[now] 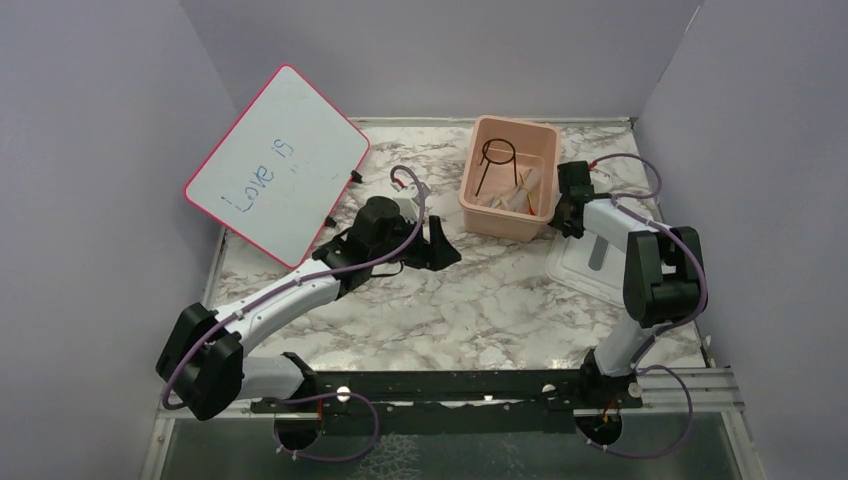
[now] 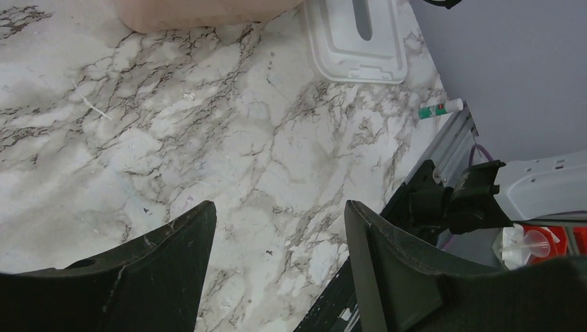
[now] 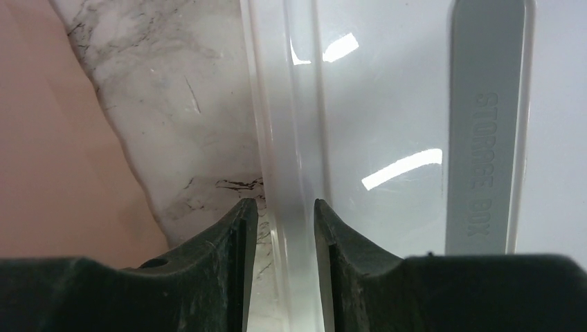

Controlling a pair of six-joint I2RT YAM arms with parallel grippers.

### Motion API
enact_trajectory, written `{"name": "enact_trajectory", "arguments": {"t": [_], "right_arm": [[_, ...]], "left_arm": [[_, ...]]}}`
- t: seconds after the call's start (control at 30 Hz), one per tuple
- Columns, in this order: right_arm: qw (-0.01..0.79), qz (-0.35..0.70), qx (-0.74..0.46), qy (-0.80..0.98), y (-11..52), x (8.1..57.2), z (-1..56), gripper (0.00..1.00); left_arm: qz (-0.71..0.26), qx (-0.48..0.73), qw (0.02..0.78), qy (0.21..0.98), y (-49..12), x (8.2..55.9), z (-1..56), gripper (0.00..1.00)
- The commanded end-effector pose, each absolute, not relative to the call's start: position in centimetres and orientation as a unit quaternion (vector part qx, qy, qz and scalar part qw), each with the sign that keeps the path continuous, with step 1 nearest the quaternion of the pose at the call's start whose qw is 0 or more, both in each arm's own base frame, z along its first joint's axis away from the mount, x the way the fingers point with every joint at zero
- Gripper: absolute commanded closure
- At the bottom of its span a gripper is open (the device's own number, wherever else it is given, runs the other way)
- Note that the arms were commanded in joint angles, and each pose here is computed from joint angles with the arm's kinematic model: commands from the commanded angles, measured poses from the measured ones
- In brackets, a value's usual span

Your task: Organize the chemistry lab equipment

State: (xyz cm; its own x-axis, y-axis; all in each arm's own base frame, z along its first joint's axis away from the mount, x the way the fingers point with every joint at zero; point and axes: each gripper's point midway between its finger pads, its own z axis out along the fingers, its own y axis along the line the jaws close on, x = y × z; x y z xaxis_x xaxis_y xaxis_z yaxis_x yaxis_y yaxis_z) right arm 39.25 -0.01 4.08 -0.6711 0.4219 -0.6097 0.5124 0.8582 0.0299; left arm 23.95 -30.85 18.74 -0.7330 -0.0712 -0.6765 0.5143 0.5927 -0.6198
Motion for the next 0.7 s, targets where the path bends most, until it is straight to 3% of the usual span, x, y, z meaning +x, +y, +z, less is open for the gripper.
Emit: {"name": "enact_trajectory", "arguments": {"t": [0.0,0.23,0.33,0.43,0.67], "right_arm": [[0.301,-0.107,0.255,0.913,-1.0,39.0,3.2,0.60],[0.277,-0.084,0.253,0.923,0.1,39.1,0.6,0.67],[0.286,-0.075,0.260,0.919,0.3,39.3,0.8,0.79],[0.317,-0.067,0.267,0.908,0.2,40.0,2.5,0.87],[0.414,-0.044,0.273,0.867,-0.2,41.6,9.7,0.93]], "left_arm": [[-0.437,0.136,0.345,0.820,-31.7,24.2,19.0,0.30],[-0.438,0.140,0.341,0.820,-32.5,24.1,18.8,0.30],[-0.442,0.141,0.341,0.818,-33.1,23.9,18.8,0.30],[-0.447,0.139,0.348,0.812,-33.7,23.8,19.1,0.31],[-0.466,0.131,0.376,0.790,-35.7,24.4,20.9,0.31]]}}
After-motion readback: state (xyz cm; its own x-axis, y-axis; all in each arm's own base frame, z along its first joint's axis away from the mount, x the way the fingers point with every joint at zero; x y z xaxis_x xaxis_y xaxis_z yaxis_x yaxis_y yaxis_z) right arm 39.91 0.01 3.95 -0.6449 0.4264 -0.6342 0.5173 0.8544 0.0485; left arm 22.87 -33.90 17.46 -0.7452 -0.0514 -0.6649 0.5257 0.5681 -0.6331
